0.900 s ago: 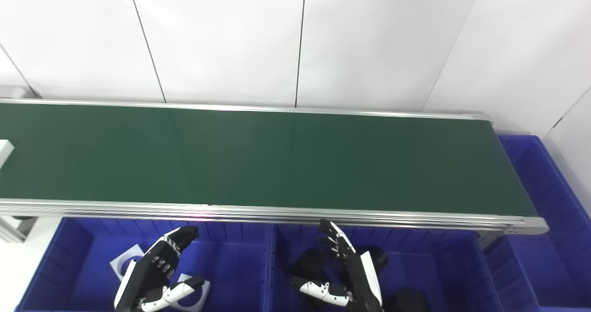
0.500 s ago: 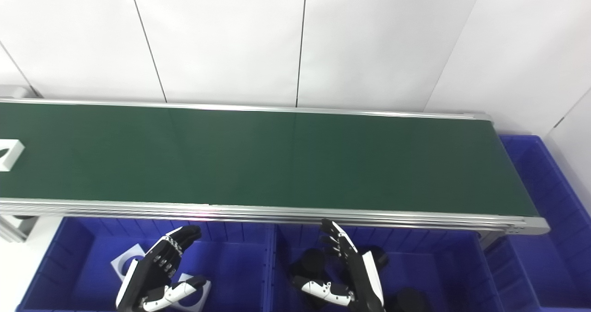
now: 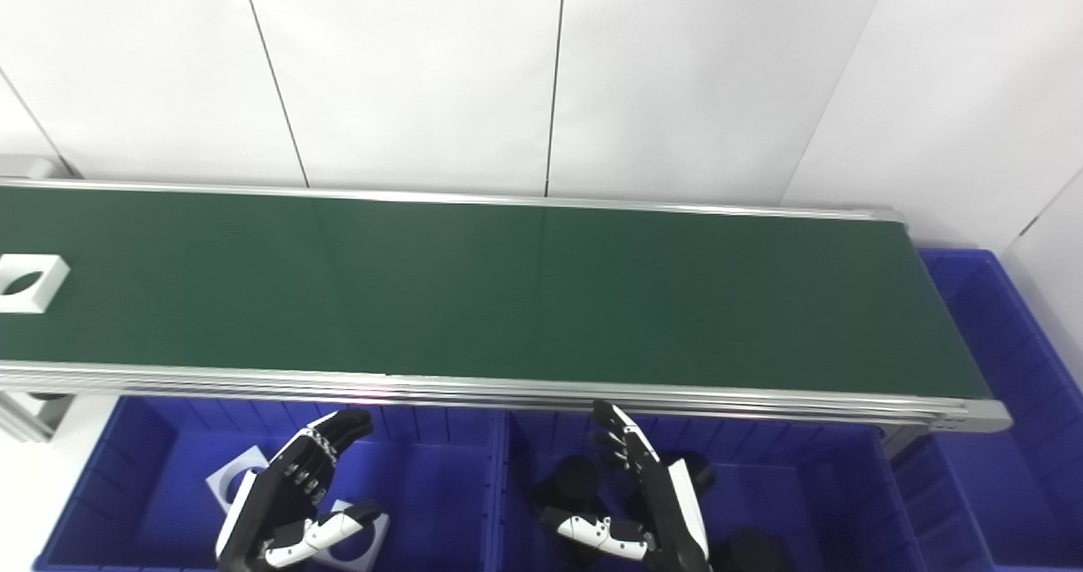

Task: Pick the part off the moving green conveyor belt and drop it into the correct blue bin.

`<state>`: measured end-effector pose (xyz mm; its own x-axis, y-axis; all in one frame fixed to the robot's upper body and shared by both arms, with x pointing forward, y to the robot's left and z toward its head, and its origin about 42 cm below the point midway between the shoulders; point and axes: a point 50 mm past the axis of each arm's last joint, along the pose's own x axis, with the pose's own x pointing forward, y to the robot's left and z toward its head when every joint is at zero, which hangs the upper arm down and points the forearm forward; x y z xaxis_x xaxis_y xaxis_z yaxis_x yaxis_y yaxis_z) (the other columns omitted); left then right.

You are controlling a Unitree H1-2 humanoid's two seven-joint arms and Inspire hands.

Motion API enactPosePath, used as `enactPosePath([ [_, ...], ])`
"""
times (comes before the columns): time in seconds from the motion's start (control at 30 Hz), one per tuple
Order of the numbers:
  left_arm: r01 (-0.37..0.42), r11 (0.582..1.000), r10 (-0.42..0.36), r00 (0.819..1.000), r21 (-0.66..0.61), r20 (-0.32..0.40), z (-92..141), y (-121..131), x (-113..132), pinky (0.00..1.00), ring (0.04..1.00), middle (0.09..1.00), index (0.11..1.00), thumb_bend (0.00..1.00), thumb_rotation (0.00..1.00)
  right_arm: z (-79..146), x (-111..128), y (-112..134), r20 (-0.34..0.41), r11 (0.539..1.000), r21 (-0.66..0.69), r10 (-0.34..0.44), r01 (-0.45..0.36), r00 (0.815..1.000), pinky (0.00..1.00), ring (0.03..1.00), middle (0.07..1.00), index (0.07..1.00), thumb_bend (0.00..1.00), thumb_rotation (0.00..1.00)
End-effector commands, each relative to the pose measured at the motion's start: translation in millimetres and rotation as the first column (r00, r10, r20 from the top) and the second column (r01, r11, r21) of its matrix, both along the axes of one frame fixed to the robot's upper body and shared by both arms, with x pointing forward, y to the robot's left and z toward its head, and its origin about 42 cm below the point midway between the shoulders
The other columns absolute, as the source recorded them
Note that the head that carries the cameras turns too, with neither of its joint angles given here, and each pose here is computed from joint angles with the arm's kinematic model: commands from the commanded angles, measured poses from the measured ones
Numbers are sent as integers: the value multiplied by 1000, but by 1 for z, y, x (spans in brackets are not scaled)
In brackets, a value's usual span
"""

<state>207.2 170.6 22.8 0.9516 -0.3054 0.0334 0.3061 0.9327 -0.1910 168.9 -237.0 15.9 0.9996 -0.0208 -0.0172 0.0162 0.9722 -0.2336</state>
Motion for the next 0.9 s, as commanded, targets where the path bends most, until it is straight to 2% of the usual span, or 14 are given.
enactPosePath([
  [0.0,0,1000,0,999,-2,46,10,-3,6,949,821,806,748,629,0,10,5,0,83,1000,15,17,-18,996,730,816,864,882,698,169],
  [0.87,0,1000,0,998,-2,57,9,-4,8,951,823,809,753,636,0,11,6,-1,90,1000,13,14,-15,996,730,815,865,882,693,159],
])
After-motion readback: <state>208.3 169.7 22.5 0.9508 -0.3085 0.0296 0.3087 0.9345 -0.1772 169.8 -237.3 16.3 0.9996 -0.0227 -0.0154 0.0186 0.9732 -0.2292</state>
